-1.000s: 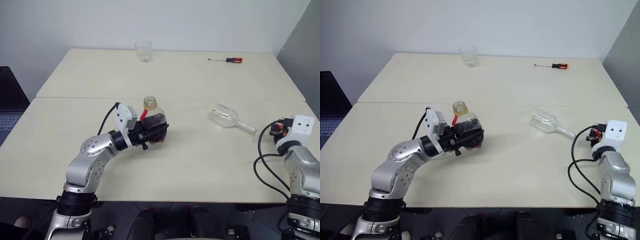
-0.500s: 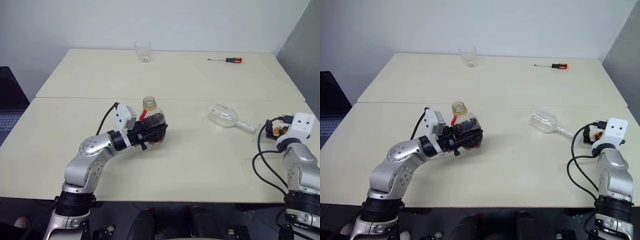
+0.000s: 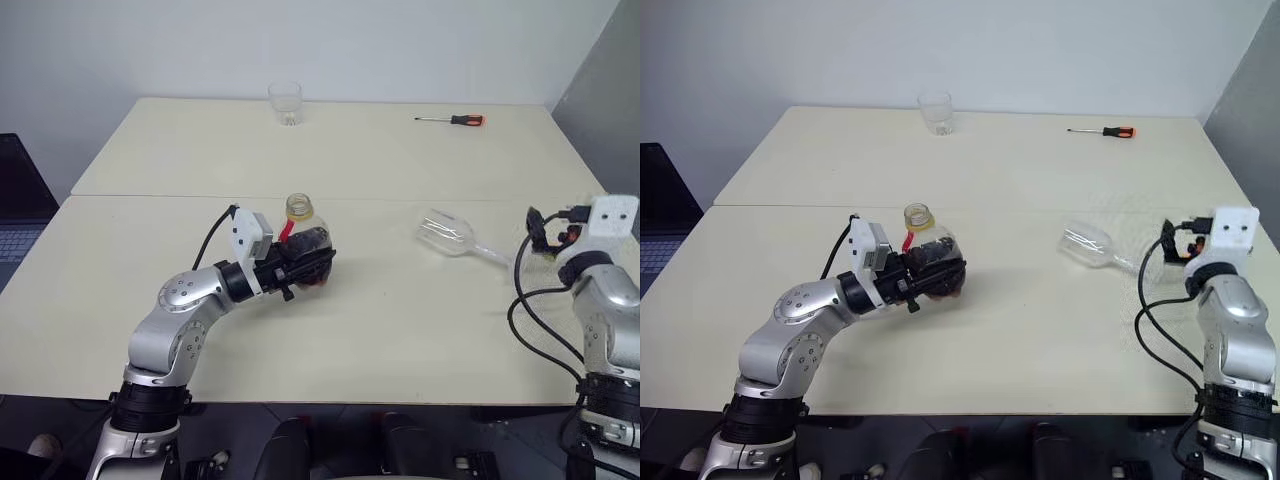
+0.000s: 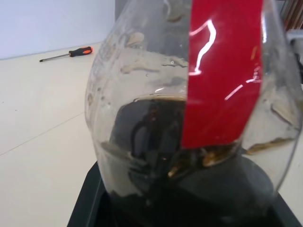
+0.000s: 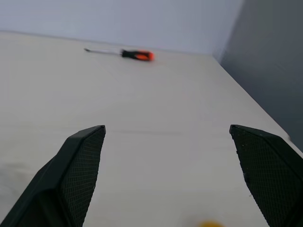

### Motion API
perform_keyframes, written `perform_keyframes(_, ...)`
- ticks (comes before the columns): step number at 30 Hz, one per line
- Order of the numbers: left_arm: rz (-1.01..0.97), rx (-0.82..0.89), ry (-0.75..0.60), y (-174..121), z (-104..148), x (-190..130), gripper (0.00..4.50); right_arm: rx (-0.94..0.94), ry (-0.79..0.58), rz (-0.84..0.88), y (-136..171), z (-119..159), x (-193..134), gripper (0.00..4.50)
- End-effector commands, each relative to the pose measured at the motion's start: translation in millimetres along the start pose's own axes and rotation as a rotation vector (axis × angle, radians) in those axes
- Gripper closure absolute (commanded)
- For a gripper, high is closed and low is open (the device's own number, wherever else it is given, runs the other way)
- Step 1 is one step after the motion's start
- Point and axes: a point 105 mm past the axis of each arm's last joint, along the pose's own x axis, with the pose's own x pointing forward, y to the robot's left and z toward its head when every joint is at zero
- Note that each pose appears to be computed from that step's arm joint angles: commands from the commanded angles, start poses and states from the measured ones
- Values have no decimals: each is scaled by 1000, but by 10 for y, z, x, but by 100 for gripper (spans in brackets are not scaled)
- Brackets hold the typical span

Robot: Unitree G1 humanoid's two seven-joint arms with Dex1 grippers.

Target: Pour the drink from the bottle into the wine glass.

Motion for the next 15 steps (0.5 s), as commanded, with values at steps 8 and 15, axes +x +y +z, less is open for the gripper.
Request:
perform_keyframes(8,36,27,-47,50,164,-67,255,35,-174,787,1277,399,-391,2)
perform_keyframes(15,251,7,-48,470,144,-200,255,47,-244,1098,1698,542,-678,2)
